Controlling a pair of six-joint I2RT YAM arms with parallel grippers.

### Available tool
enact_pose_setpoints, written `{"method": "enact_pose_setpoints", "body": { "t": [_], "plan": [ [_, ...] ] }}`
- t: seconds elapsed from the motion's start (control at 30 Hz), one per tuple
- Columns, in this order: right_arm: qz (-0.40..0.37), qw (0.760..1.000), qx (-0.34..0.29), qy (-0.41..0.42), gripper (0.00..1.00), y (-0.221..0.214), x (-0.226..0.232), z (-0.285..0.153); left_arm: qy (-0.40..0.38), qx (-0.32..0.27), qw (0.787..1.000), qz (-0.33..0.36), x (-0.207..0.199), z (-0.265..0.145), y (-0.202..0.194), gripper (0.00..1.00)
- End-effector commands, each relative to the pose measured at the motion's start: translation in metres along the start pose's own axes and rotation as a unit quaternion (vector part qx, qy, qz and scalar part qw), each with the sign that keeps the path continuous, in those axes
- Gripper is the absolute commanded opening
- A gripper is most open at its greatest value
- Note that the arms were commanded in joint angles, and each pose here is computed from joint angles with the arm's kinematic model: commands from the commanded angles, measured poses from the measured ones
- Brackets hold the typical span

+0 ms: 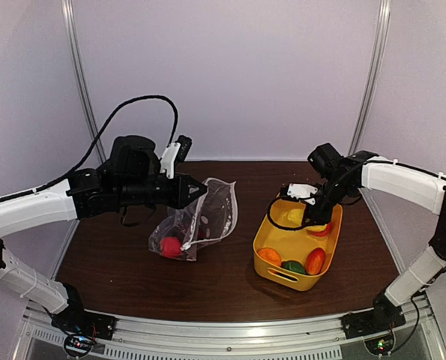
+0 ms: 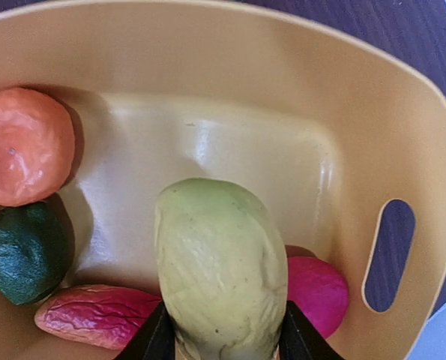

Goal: Place the food in the zip-top bag and seal the zipper
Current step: Pick up the fake fruit from the bin, then place the fake fruit in the zipper food storage bag.

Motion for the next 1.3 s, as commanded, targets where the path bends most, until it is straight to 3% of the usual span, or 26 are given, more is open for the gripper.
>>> {"method": "enact_pose_setpoints", "body": {
  "t": [0.0, 0.17, 0.33, 0.63, 0.93, 1.13, 1.27],
  "plan": [
    [0.009, 0.999, -0.052, -0.005, 0.40, 0.012, 0.003, -0.037, -0.021, -0.012, 1.000, 0.000, -0.005, 0.003, 0.003, 0.00],
    [0.003, 0.989, -0.145, -0.004, 0.40, 0.028, 0.007, -0.077, -0.029, -0.009, 1.000, -0.005, -0.007, 0.007, 0.003, 0.00],
    [-0.024, 0.957, -0.289, 0.021, 0.41, 0.057, 0.016, -0.121, -0.044, -0.011, 0.999, -0.014, -0.011, 0.008, 0.006, 0.00],
    [-0.070, 0.897, -0.429, 0.078, 0.39, 0.109, 0.025, -0.167, -0.056, -0.013, 0.998, -0.029, -0.019, 0.010, 0.013, 0.00],
    [-0.102, 0.839, -0.522, 0.117, 0.39, 0.154, 0.038, -0.182, -0.079, -0.026, 0.996, -0.043, -0.033, 0.004, 0.027, 0.00],
    [-0.109, 0.822, -0.545, 0.121, 0.38, 0.175, 0.043, -0.176, -0.096, -0.030, 0.994, -0.049, -0.041, -0.003, 0.035, 0.00],
    [-0.110, 0.827, -0.538, 0.123, 0.38, 0.185, 0.046, -0.157, -0.106, -0.027, 0.993, -0.055, -0.044, -0.005, 0.035, 0.00]
  ]
}}
Point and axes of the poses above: each gripper's point midway between its finger pads, its own z axis out along the fingers, its own x axis along the line the jaws close on, y = z × x, the point moved 8 cm from there along -z, back along the fingers, and after that the axes turned 13 degrees about -z, right-handed, at the moved point
